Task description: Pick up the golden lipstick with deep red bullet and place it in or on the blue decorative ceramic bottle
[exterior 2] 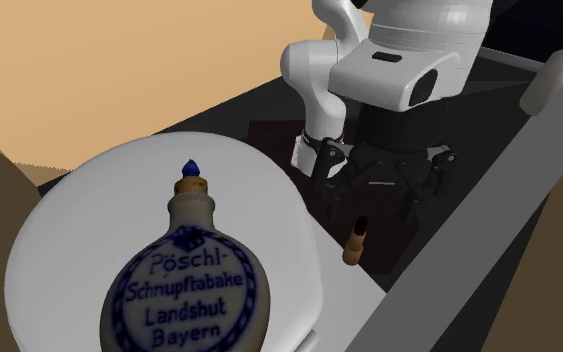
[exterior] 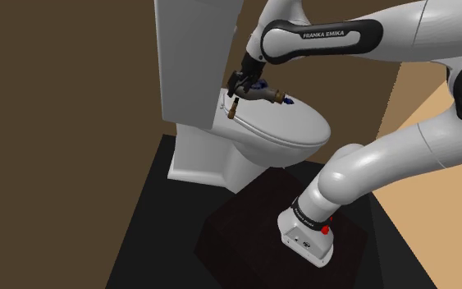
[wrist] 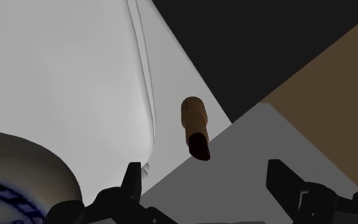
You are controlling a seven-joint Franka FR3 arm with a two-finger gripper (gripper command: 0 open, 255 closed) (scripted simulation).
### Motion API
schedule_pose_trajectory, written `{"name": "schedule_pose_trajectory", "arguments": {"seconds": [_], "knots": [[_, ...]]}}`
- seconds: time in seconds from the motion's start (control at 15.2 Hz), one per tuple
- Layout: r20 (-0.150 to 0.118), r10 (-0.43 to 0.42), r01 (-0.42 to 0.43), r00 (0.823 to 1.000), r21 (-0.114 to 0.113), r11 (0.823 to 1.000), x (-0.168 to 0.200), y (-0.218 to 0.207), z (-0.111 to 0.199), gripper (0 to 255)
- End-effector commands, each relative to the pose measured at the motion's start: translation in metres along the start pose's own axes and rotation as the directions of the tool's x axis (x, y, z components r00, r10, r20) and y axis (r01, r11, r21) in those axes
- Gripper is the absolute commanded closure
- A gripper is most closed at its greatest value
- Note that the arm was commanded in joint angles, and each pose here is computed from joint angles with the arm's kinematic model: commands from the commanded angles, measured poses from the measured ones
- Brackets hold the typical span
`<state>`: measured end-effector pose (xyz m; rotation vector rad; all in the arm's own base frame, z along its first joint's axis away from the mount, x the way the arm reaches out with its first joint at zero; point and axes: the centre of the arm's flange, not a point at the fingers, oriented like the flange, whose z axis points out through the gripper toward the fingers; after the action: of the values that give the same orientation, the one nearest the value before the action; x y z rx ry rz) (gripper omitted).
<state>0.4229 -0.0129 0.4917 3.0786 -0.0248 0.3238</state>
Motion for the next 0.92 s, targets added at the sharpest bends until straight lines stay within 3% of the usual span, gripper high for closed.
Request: {"name": "schedule_pose_trajectory", "arguments": {"seconds": [0.0,0.59,0.66,0.86], "knots": [[-0.001,0.0,0.0,1.0,0.0,1.0,-0.0003,-0.0004,0.0098,0],[-0.001,0.0,0.0,1.0,0.0,1.0,-0.0003,-0.0005,0.0181,0],[-0.001,0.0,0.0,1.0,0.0,1.0,-0.0003,-0.0005,0.0181,255],[-0.001,0.0,0.0,1.0,0.0,1.0,-0.0003,-0.0005,0.0181,255]]}}
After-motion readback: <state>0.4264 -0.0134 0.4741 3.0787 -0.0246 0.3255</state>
